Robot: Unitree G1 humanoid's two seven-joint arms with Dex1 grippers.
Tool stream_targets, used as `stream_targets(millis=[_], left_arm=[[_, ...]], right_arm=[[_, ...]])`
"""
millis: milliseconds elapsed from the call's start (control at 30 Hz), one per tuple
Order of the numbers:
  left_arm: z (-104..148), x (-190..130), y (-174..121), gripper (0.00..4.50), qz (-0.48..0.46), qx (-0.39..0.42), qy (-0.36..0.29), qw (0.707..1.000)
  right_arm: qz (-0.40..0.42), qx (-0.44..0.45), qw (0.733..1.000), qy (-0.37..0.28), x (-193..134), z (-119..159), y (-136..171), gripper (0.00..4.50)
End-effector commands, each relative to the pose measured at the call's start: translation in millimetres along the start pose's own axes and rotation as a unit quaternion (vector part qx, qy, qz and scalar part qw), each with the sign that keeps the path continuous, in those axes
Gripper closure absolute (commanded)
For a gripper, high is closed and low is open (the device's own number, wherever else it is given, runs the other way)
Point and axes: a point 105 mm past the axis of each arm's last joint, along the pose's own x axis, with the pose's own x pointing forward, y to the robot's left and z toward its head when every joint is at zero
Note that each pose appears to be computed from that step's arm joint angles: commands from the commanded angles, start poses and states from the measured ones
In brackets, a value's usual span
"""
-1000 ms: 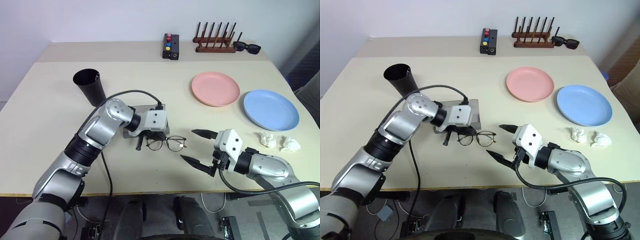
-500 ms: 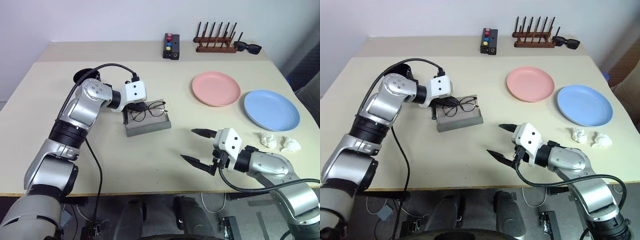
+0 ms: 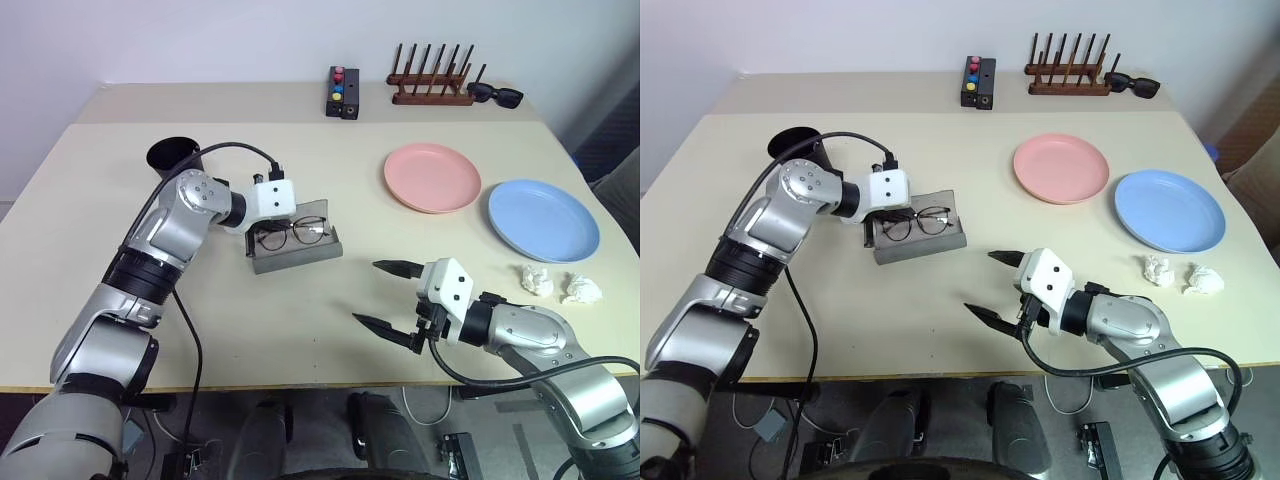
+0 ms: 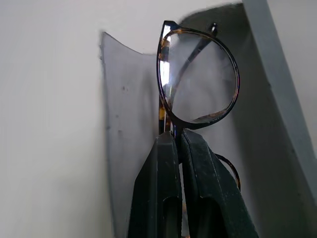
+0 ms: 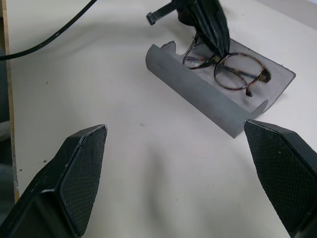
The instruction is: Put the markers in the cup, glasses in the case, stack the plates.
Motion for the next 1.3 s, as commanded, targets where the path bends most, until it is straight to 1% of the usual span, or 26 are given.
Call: stream_targets(millis=[33, 267, 367, 400, 433, 467, 533, 633, 700, 800, 833, 900, 1000, 1033, 1067, 1200, 1300], left_arm=[[8, 2, -4, 4.47, 0.0, 0.014, -0.005, 1.0], [14, 7, -16, 4.47, -0.023, -0.006, -0.022, 0.999], [12, 5, -14, 3.49, -0.022, -0.01, -0.016, 1.0], [11, 4, -14, 2.97, -0.022, -0.008, -0.014, 1.0], [10, 3, -13, 2.56, -0.021, -0.006, -0.013, 1.0], [10, 3, -12, 1.96, -0.019, -0.006, -0.012, 1.0], [10, -2, -7, 1.06, -0.009, -0.011, -0.016, 1.0], [19, -12, 4, 1.06, 0.008, -0.02, -0.036, 0.999], [31, -20, 11, 1.06, 0.014, -0.037, -0.068, 0.997], [42, -31, 19, 1.06, 0.025, -0.052, -0.101, 0.993], [40, -35, 27, 1.29, 0.047, -0.062, -0.104, 0.991], [32, -41, 44, 1.99, 0.095, -0.076, -0.098, 0.988], [13, -37, 54, 3.49, 0.132, -0.086, -0.061, 0.986], [7, -34, 55, 4.07, 0.14, -0.095, -0.052, 0.984], [3, -32, 56, 4.48, 0.145, -0.102, -0.047, 0.983], [-7, -22, 56, 4.48, 0.155, -0.122, -0.031, 0.98], [-9, -10, 34, 4.48, 0.102, -0.112, -0.029, 0.988]], right_arm=[[0.001, -0.017, 1.0, -0.023, 1, 12, 4, 0.0], [0.001, -0.014, 1.0, -0.021, 1, 11, 5, 0.0], [0.001, -0.014, 1.0, -0.021, 1, 11, 4, 0.0], [0.001, -0.014, 1.0, -0.021, 1, 11, 4, 0.0], [0.001, -0.014, 1.0, -0.02, 1, 10, 4, 0.0], [0.001, -0.014, 1.0, -0.02, 1, 10, 3, 0.0], [0.001, -0.014, 1.0, -0.02, 1, 11, 3, 0.0], [0.002, -0.014, 1.0, -0.019, 0, 11, 3, 0.0], [0.004, -0.014, 1.0, -0.019, 0, 10, 3, 0.0], [0.006, -0.015, 1.0, -0.019, 1, 10, 3, 0.0], [0.007, -0.017, 1.0, -0.02, 1, 11, 2, 0.0], [0.009, -0.02, 1.0, -0.022, 2, 13, 2, 0.0], [0.01, -0.022, 0.999, -0.024, 2, 14, 1, 0.0], [0.011, -0.022, 0.999, -0.024, 2, 14, 1, 0.0], [0.011, -0.022, 0.999, -0.024, 3, 14, 1, 0.0], [0.015, -0.023, 0.999, -0.025, 3, 15, 3, 0.0], [0.018, -0.027, 0.999, -0.026, 2, 18, 4, 0.0]])
